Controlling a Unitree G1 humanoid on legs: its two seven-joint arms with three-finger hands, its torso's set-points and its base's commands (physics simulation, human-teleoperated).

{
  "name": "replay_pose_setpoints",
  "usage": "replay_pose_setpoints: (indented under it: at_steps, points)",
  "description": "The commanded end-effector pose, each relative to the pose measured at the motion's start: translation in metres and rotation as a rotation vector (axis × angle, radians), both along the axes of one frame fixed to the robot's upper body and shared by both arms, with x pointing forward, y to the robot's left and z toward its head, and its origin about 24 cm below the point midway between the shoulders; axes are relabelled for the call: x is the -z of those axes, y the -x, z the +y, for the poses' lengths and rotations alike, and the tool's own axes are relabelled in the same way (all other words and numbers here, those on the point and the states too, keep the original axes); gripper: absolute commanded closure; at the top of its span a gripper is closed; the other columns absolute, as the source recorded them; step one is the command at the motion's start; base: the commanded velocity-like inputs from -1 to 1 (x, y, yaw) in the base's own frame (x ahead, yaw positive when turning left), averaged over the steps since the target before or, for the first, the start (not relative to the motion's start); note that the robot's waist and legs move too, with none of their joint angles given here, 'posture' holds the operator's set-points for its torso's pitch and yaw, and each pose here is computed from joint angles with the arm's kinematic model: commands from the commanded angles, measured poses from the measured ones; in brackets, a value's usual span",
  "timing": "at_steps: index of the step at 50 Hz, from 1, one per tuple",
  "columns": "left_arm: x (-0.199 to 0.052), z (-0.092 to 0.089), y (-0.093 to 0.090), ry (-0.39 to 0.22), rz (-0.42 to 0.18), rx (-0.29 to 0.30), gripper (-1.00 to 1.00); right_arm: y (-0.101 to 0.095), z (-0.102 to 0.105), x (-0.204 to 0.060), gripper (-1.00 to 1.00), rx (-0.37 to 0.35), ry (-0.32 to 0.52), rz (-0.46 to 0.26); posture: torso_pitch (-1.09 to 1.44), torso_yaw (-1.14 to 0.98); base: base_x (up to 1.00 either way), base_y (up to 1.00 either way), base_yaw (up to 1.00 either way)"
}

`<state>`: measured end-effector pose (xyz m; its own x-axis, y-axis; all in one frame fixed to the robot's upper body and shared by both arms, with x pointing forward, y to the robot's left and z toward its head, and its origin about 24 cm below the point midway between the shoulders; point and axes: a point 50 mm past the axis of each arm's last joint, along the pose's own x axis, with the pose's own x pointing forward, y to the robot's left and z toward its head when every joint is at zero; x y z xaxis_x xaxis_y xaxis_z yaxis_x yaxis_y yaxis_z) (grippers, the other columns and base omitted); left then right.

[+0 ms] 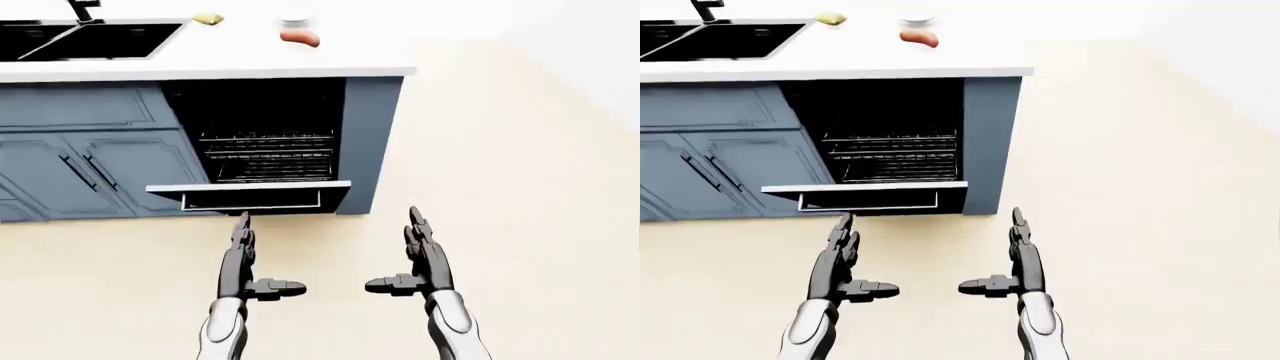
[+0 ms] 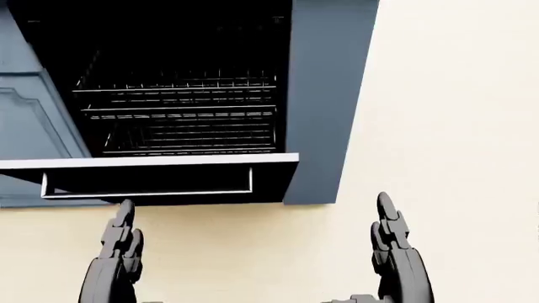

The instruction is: Close the dishwasher door

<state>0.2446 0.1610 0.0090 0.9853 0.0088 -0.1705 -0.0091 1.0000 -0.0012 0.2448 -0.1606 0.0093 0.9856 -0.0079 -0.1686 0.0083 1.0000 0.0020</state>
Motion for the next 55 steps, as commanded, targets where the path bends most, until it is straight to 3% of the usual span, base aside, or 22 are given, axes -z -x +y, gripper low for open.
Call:
replay_pose_setpoints:
  at_steps: [1, 16, 19, 20, 22, 26, 55]
  points:
    - [-0.034, -0.002, -0.009, -0.033, -0.196, -0.015, -1.0, -0.011, -0.003, -0.033, -1.0, 0.019, -0.003, -0.184, 0.0, 0.0, 0.0, 0.0, 0.0]
    - [-0.039, -0.003, -0.005, -0.046, -0.224, -0.007, -1.0, -0.006, 0.0, -0.029, -1.0, 0.004, 0.033, -0.172, 0.0, 0.0, 0.0, 0.0, 0.0]
    - [-0.039, -0.004, -0.003, -0.051, -0.227, -0.005, -1.0, -0.005, -0.003, -0.029, -1.0, 0.026, 0.032, -0.168, 0.0, 0.0, 0.0, 0.0, 0.0]
    - [-0.039, -0.004, -0.003, -0.051, -0.227, -0.005, -1.0, -0.005, -0.007, -0.03, -1.0, 0.089, 0.058, -0.178, 0.0, 0.0, 0.0, 0.0, 0.0]
    - [-0.038, -0.004, -0.003, -0.055, -0.226, -0.005, -1.0, -0.005, -0.004, -0.032, -1.0, 0.038, 0.028, -0.182, 0.0, 0.0, 0.0, 0.0, 0.0]
    - [-0.04, -0.004, -0.002, -0.055, -0.229, -0.006, -1.0, -0.003, -0.003, -0.032, -1.0, 0.053, 0.069, -0.177, 0.0, 0.0, 0.0, 0.0, 0.0]
    - [-0.043, -0.008, 0.006, -0.064, -0.24, 0.01, -1.0, 0.001, -0.003, -0.036, -1.0, 0.052, 0.066, -0.194, 0.0, 0.0, 0.0, 0.0, 0.31]
